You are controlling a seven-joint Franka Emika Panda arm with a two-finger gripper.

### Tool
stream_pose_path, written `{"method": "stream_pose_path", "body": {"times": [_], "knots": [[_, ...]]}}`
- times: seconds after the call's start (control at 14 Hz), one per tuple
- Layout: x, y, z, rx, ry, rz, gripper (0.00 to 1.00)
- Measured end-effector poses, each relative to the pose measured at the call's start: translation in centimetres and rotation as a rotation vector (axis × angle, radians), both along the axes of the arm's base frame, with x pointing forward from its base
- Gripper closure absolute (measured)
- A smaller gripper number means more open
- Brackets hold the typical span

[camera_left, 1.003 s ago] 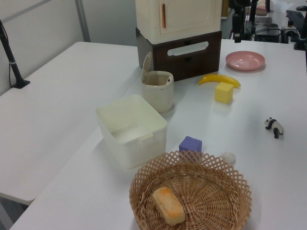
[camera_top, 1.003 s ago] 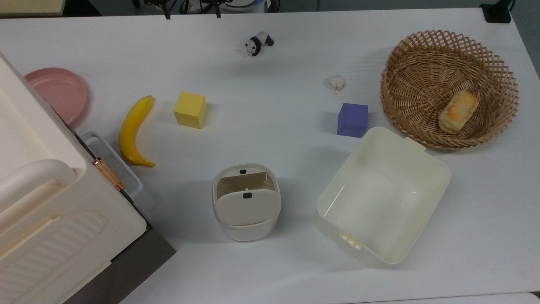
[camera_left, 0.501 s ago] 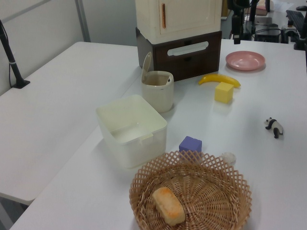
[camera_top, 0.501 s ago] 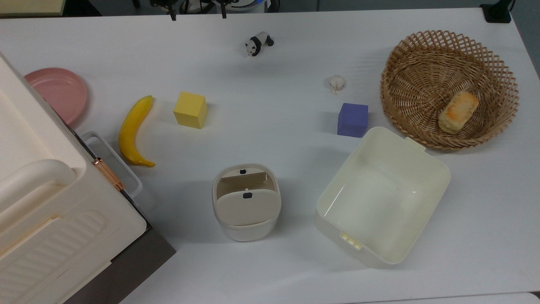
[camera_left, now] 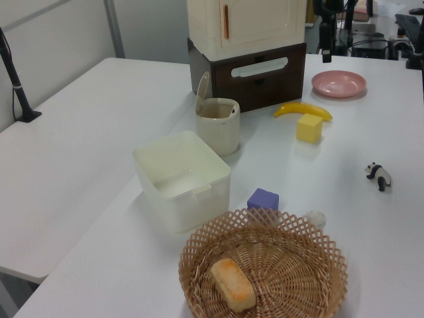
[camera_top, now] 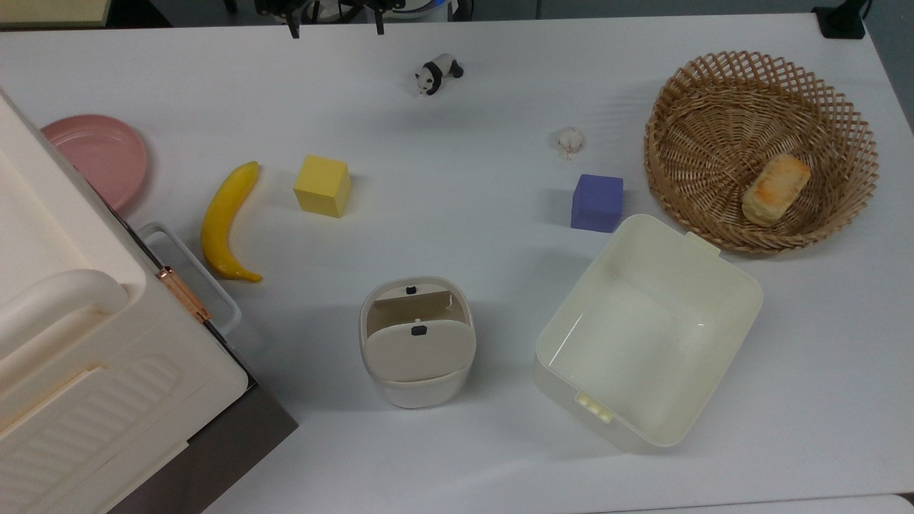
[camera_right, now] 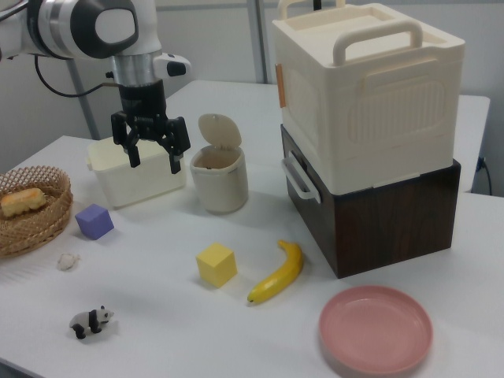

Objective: Grab it up and put it in the trash

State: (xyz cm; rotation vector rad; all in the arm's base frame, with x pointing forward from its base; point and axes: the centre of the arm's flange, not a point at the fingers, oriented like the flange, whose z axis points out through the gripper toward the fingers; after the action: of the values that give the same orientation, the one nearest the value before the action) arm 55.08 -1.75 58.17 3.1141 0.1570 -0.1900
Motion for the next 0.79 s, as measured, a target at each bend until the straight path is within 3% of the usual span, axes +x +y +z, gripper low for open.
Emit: {"method": "stream_pose_path", "body": {"times": [0.79], "knots": [[0.28, 0.2, -0.58, -0.001, 0.009, 0.004, 0.02]]}}
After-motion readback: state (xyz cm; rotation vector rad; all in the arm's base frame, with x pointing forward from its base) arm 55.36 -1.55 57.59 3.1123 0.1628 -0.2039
